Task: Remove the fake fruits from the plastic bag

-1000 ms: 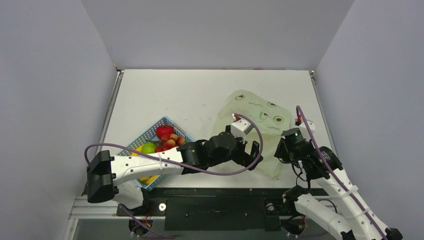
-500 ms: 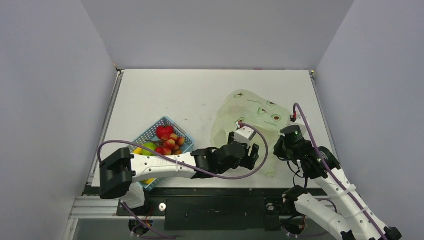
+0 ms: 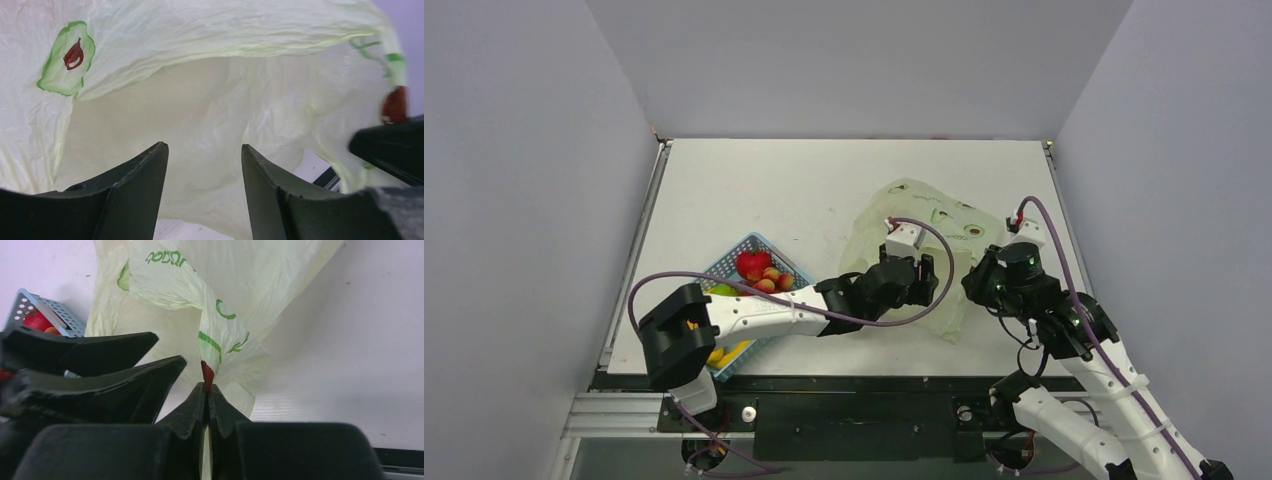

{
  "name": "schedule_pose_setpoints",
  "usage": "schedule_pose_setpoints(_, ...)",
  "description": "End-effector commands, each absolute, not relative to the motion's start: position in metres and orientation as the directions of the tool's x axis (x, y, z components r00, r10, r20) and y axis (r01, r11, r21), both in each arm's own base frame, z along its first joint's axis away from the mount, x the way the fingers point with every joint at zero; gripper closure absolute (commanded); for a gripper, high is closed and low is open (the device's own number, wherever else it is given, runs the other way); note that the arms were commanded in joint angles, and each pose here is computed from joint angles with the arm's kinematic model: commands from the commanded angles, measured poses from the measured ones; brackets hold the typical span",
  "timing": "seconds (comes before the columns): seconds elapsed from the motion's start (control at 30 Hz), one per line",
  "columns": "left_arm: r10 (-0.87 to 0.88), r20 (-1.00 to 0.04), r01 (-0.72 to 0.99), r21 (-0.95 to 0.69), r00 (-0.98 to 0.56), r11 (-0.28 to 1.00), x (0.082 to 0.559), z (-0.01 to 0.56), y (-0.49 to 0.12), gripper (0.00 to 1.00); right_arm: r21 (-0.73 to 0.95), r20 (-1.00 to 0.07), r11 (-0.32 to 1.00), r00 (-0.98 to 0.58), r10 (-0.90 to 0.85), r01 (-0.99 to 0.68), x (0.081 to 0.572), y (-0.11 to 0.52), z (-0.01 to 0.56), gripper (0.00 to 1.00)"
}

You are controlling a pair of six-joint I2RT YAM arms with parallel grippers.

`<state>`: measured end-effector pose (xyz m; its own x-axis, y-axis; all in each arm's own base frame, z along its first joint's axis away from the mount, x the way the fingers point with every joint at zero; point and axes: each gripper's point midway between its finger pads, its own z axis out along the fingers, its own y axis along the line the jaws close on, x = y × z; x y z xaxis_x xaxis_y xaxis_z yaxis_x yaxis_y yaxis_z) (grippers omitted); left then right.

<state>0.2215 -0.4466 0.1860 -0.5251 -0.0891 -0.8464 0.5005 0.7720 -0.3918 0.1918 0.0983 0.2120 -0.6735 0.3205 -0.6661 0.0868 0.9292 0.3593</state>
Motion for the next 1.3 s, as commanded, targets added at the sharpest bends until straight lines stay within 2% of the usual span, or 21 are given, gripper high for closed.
schedule_pose_setpoints(0.0, -0.207, -0.829, 0.472, -0.480, -0.520, 0.739, 0.242, 0.202, -0.466, 0.47, 0.426, -0.694, 0.904, -0.627, 0.354, 0.038, 0.204, 0.111, 0.243, 1.00)
schedule_pose_setpoints(0.23, -0.255, -0.822, 0.397, -0.487, -0.509, 0.778, 0.286, 0.181, -0.463, 0.47, 0.416, -0.692, 0.908, -0.633, 0.348, 0.045, 0.204, 0.110, 0.238, 1.00)
schedule_pose_setpoints(0.53, -0.238, -0.865, 0.309, -0.396, -0.441, 0.865, 0.334, 0.152, -0.456, 0.26, 0.418, -0.686, 0.907, -0.640, 0.345, 0.042, 0.202, 0.111, 0.235, 1.00)
schedule_pose_setpoints(0.7, -0.200, -0.893, 0.248, -0.317, -0.403, 0.915, 0.359, 0.139, -0.445, 0.10, 0.418, -0.686, 0.908, -0.641, 0.346, 0.043, 0.199, 0.109, 0.234, 1.00)
schedule_pose_setpoints(0.83, -0.148, -0.914, 0.205, -0.239, -0.379, 0.949, 0.373, 0.128, -0.440, 0.03, 0.415, -0.682, 0.909, -0.645, 0.344, 0.046, 0.198, 0.108, 0.230, 1.00)
schedule_pose_setpoints(1.1, -0.086, -0.911, 0.155, -0.160, -0.403, 0.975, 0.406, 0.089, -0.436, 0.03, 0.408, -0.675, 0.912, -0.658, 0.334, 0.045, 0.196, 0.109, 0.224, 1.00)
schedule_pose_setpoints(1.27, -0.077, -0.917, 0.121, -0.134, -0.390, 0.984, 0.427, 0.085, -0.434, 0.05, 0.401, -0.666, 0.915, -0.672, 0.323, 0.043, 0.195, 0.110, 0.218, 1.00)
